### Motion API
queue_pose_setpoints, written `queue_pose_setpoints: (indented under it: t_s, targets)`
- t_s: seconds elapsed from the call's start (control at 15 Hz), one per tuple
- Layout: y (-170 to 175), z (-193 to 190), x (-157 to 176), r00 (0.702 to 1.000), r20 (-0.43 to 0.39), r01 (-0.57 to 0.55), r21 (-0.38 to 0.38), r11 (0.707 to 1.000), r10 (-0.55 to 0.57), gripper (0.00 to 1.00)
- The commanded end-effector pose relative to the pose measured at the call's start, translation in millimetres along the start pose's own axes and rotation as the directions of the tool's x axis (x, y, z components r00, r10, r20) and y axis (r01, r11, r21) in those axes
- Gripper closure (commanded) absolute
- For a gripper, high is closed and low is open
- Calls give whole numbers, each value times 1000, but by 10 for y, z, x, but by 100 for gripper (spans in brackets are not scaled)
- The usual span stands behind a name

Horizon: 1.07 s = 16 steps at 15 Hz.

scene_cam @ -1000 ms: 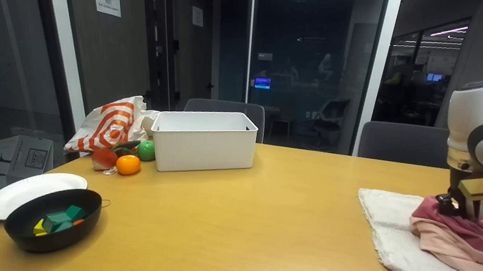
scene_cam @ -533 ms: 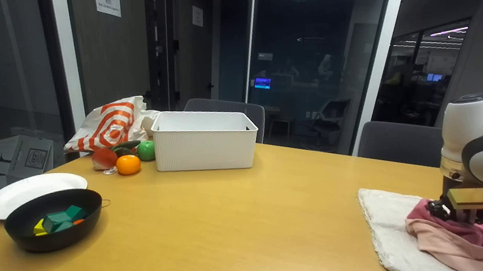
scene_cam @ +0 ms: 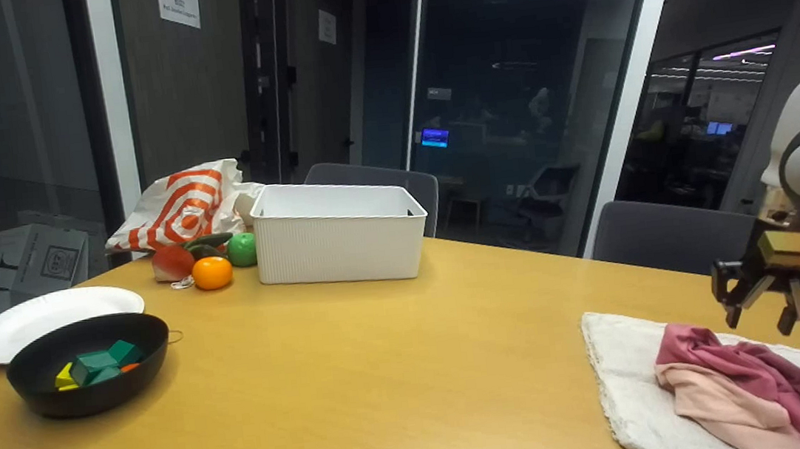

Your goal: Put the shirts on the white towel and then cover the shirts with the towel

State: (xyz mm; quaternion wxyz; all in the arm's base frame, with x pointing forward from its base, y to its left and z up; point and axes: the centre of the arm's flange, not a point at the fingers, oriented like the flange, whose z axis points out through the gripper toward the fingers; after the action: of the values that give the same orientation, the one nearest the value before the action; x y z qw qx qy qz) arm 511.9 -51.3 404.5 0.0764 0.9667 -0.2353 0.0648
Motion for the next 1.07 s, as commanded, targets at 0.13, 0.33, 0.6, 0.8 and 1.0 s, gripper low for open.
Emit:
queue_pose_setpoints:
  t_s: [0.13, 0.33, 0.6, 0.8, 1.0]
  targets:
    - [-192, -641, 236, 986, -146, 97, 88, 991, -84, 0]
    - [-571, -559, 436, 958, -213, 226, 147, 963, -192, 0]
    - [-1026, -273, 704, 929, -238, 332, 203, 921, -282, 0]
    - [-1251, 54, 873, 921, -187, 379, 230, 896, -342, 0]
    - [-1406, 360, 999, 905, -167, 422, 240, 874, -391, 0]
